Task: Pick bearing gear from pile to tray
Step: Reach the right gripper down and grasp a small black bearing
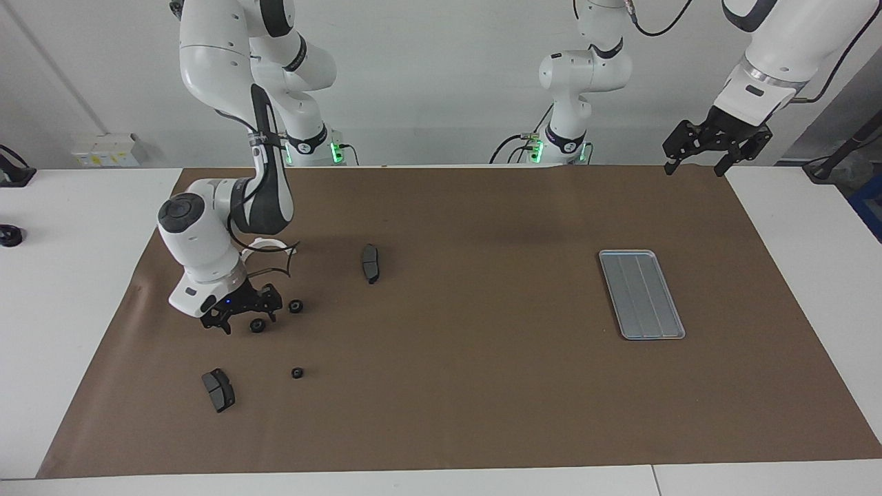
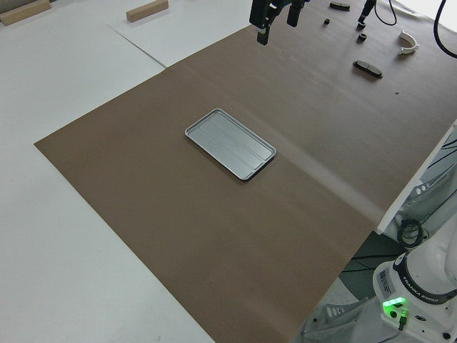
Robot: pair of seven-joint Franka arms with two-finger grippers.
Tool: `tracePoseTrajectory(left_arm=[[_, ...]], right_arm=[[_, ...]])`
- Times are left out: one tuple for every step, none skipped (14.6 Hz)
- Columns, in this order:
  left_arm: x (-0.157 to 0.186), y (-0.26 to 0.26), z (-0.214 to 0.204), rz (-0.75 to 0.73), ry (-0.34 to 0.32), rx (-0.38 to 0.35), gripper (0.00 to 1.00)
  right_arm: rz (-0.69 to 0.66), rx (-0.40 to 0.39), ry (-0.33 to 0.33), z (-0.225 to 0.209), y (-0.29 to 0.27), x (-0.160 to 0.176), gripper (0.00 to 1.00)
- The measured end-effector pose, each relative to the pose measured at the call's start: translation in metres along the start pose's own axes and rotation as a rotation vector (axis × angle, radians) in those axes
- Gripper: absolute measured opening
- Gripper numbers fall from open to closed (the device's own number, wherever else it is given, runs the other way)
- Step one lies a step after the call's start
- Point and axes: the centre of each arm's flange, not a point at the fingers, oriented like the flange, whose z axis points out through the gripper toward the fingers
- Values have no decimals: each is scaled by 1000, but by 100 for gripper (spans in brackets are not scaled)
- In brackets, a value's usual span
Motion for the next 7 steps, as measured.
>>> tracePoseTrajectory(left_arm=[[0,0,0,0,0,0,100],[0,0,0,0,0,0,100],[0,0,0,0,0,0,100],[0,0,0,0,0,0,100],[0,0,0,0,0,0,100],[0,0,0,0,0,0,100],[0,0,0,0,0,0,100]], right_arm=[[-12,4,-10,5,-1,-3,100],[-17,5,-15,8,-2,-5,100],[-20,6,-16,9,-2,-6,100],[-21,6,-17,9,-2,-7,93],[-21,6,-17,9,-2,-7,82],[-21,7,-18,10,-2,-7,73],[-21,7,-20,10,-2,-8,73]])
